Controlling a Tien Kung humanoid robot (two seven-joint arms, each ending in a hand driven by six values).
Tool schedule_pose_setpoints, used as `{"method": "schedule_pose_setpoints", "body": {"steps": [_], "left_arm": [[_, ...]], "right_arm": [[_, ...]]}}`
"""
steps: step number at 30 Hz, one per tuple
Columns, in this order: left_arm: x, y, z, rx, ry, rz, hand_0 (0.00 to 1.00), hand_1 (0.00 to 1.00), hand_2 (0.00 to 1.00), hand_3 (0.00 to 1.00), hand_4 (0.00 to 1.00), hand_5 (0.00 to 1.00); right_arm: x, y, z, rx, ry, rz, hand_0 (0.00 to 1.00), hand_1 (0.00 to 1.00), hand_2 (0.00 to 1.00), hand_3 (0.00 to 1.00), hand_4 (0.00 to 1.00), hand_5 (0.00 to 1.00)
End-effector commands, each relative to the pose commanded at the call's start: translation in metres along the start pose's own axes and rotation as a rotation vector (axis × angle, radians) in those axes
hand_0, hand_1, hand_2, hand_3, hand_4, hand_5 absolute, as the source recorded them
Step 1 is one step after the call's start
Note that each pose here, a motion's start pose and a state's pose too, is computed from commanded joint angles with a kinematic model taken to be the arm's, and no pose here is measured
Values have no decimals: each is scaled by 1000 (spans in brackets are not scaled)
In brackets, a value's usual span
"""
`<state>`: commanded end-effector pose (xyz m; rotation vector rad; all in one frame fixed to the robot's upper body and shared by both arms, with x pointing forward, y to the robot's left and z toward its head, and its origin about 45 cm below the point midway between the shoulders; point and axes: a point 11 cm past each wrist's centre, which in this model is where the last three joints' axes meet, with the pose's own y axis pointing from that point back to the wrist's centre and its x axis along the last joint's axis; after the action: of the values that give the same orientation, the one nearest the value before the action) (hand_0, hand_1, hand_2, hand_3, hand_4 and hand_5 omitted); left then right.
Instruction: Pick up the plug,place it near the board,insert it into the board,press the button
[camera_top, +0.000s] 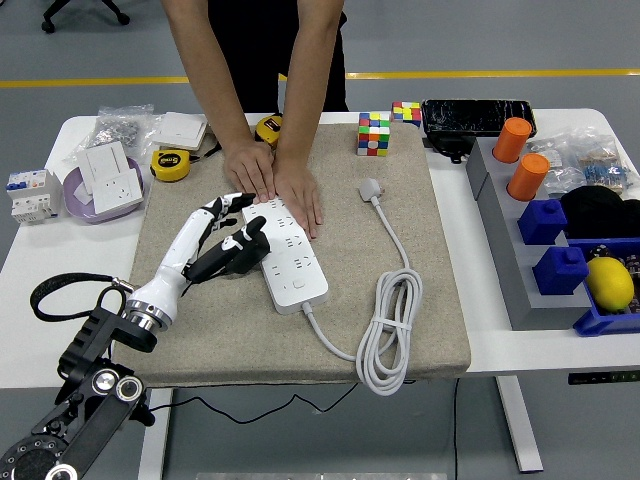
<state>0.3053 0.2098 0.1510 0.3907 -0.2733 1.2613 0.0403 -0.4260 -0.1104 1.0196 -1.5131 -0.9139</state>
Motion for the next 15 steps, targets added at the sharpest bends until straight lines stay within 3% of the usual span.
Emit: {"method": "schedule_pose_setpoints", "body": {"steps": [7, 15], "left_arm": [[-15, 1, -22, 62, -48, -48, 921, 958, 911, 876, 998, 998], [-14, -2, -22, 55, -105, -51, 924, 959, 909, 874, 998, 998]], "right_arm": [[-1, 0, -3, 8, 0, -1, 808, 713, 718, 760, 998, 990], [1, 0, 0, -1, 0, 3, 808, 712, 716, 760, 998, 992]]}}
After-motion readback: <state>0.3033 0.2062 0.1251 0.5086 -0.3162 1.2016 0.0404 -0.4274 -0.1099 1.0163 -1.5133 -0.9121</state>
